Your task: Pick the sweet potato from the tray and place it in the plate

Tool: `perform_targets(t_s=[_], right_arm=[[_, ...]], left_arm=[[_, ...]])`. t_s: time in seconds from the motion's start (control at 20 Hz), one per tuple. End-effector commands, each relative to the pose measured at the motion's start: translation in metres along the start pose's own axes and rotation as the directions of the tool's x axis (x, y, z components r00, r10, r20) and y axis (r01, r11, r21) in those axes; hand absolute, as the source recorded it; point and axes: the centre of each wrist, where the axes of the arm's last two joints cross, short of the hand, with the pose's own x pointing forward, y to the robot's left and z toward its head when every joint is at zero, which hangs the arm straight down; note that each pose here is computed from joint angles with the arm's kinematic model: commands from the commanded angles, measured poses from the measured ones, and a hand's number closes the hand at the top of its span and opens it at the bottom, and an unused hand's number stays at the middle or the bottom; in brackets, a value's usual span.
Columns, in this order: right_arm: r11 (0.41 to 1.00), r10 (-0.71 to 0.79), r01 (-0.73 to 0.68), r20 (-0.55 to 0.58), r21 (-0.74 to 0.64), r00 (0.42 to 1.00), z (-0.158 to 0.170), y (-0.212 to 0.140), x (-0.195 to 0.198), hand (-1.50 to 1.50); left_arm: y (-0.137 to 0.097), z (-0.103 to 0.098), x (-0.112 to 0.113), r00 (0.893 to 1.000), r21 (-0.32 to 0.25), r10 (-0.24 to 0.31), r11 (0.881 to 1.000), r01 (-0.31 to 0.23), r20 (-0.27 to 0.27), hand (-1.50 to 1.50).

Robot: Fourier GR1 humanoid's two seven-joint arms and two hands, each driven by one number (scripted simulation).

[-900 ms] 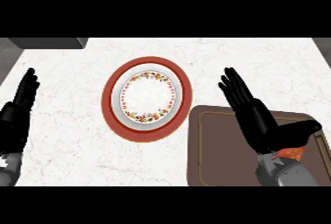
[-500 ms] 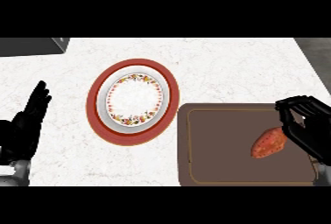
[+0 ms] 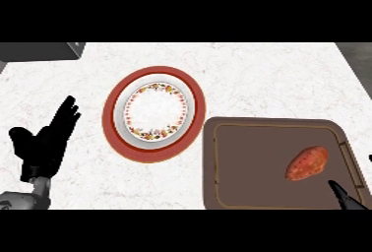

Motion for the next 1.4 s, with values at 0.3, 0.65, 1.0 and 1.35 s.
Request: perform_targets(t_s=[0.3, 0.65, 1.0, 1.35], right_arm=[[0.964, 0.243, -0.238, -0.029, 0.122, 0.97, 0.036, -0.052, 0.005, -1.5], [0.919, 0.331, -0.291, -0.12, 0.268, 0.936, 0.018, -0.042, 0.037, -1.5], [0.833, 0.495, -0.412, -0.166, 0.37, 0.853, 0.015, -0.021, 0.047, -1.5], [0.749, 0.605, -0.471, -0.193, 0.466, 0.772, -0.015, -0.005, 0.04, -1.5]], left_arm=[[-0.018, -0.024, 0.003, 1.0, -0.045, 0.017, 0.999, -0.017, -0.014, 0.0], [-0.008, -0.015, 0.003, 1.0, -0.077, 0.02, 0.997, -0.02, 0.004, 0.0], [-0.019, -0.023, -0.006, 1.0, -0.057, 0.01, 0.998, -0.01, 0.003, 0.0], [-0.018, -0.026, 0.003, 1.0, -0.068, 0.006, 0.998, -0.006, 0.003, 0.0]])
